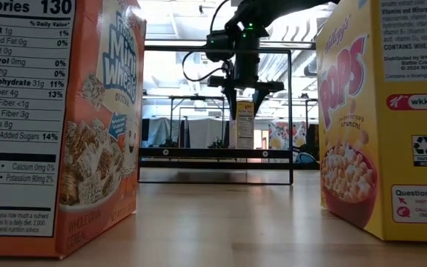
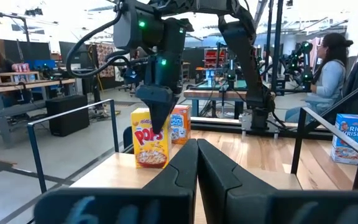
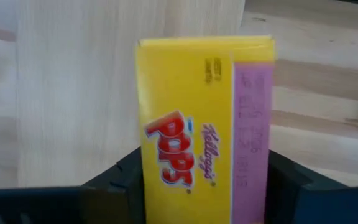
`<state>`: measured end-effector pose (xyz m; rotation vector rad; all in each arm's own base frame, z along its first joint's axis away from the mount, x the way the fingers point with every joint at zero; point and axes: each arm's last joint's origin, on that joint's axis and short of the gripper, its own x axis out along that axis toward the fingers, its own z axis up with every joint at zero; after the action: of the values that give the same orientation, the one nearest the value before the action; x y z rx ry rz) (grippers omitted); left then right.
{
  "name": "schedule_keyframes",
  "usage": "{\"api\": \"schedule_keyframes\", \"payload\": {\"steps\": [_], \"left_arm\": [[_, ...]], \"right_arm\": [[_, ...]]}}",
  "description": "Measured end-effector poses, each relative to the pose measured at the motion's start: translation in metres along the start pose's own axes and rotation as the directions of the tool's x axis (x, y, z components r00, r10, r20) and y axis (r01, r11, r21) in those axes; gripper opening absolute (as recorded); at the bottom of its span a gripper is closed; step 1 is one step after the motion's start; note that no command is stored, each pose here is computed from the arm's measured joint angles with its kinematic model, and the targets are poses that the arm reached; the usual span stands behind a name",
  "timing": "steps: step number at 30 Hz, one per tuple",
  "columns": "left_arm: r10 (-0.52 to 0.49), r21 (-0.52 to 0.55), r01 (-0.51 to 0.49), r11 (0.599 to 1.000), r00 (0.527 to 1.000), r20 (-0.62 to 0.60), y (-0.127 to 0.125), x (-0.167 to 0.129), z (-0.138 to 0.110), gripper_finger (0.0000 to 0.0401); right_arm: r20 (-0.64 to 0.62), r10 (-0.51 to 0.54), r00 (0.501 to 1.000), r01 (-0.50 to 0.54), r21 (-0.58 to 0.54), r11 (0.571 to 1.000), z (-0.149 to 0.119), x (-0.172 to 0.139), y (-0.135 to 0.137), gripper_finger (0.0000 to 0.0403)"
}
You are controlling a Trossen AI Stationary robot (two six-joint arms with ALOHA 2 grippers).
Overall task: Stack cereal on shelf
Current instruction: Put the top right yellow cereal box on the shelf, then put the bottom right blue cereal box on the shelf
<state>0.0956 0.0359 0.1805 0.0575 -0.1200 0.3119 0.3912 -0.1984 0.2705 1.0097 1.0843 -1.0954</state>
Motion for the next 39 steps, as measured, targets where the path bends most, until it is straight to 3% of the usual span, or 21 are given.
{"api": "schedule_keyframes", "payload": {"steps": [7,17,22,27,34,37,39], "left_arm": [[0.000,0.000,0.000,1.000,1.000,0.000,0.000,0.000,0.000,0.0000],[0.000,-0.027,0.000,1.000,1.000,0.019,0.000,0.000,0.002,0.0000],[0.000,-0.034,0.000,0.999,1.000,0.022,0.000,0.000,0.002,0.0000],[0.000,-0.035,0.001,0.999,1.000,0.022,0.000,0.000,0.002,0.0000],[0.000,-0.035,0.001,0.999,1.000,0.022,0.000,0.000,0.002,0.0001],[0.000,-0.035,0.001,0.999,1.000,0.023,0.000,0.000,0.002,0.0001],[0.000,-0.035,0.001,0.999,1.000,0.022,0.000,0.000,0.002,0.0001]], "right_arm": [[0.024,0.024,0.999,-0.023,-0.030,0.999,-0.003,-0.009,0.006,0.0248],[0.155,0.104,0.982,-0.082,-0.141,0.987,-0.012,-0.061,0.018,0.0252],[0.078,0.156,0.985,-0.128,-0.279,0.952,-0.027,-0.077,0.016,0.0243],[0.025,0.142,0.990,-0.116,-0.444,0.888,-0.062,-0.106,0.010,0.0195],[0.183,0.113,0.977,0.026,-0.620,0.784,-0.118,-0.135,0.010,0.0072],[0.240,0.111,0.964,0.070,-0.637,0.767,-0.142,-0.133,0.010,0.0016],[0.258,0.147,0.955,0.058,-0.649,0.759,-0.156,-0.126,0.009,0.0009]]}}
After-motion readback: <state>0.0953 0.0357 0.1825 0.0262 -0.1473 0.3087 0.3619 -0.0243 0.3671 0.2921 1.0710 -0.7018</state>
